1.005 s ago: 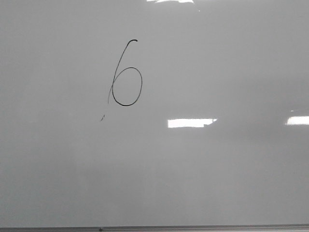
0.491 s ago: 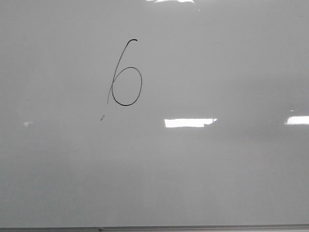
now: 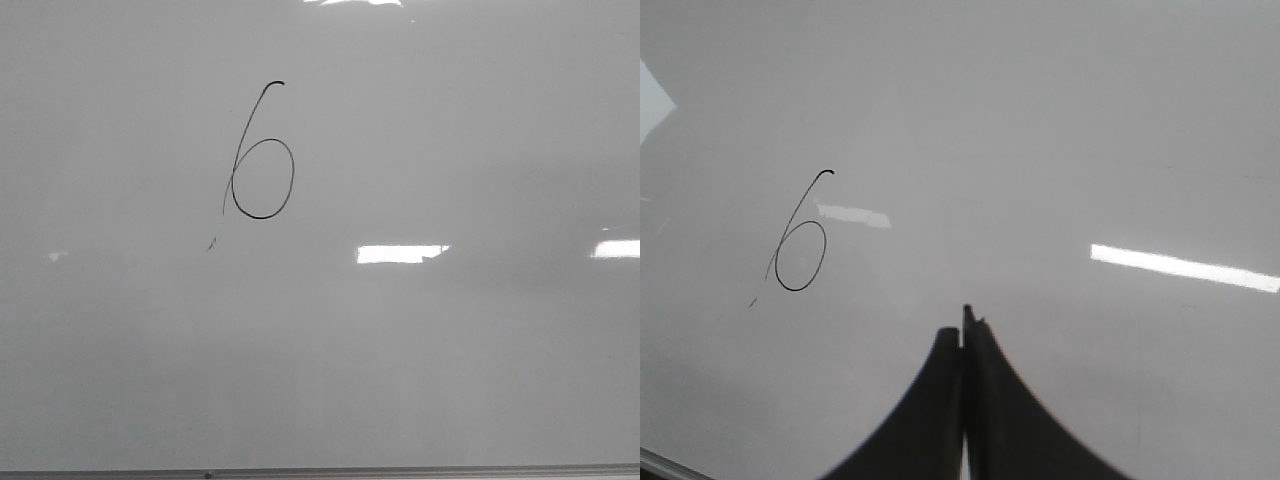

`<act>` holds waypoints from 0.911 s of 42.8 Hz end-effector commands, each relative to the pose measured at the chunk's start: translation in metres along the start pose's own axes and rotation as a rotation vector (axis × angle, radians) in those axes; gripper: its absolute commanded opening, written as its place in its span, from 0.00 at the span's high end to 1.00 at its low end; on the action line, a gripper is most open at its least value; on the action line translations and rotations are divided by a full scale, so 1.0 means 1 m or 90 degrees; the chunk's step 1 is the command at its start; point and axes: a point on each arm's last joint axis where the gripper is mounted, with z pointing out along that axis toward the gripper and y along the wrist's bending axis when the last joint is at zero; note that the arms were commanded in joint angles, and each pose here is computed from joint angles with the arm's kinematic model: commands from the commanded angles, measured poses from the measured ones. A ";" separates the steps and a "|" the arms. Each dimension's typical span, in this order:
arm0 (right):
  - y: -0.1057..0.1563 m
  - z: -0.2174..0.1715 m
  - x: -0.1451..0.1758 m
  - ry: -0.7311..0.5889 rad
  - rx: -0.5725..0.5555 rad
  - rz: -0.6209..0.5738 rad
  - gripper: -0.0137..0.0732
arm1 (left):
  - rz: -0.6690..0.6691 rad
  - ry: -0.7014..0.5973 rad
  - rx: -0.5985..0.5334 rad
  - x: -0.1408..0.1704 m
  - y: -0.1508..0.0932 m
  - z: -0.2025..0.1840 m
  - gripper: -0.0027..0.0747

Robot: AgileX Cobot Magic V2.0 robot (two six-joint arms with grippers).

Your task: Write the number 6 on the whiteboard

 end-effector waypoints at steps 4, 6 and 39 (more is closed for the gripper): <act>-0.001 -0.002 -0.015 -0.063 0.011 -0.002 0.91 | -0.005 -0.059 -0.005 -0.007 0.001 -0.001 0.99; -0.001 -0.002 -0.015 -0.063 0.011 -0.002 0.91 | -0.005 -0.059 -0.005 -0.007 0.001 -0.001 0.99; -0.024 0.014 0.080 -0.015 0.208 -0.013 0.91 | -0.005 -0.059 -0.005 -0.007 0.001 -0.001 0.99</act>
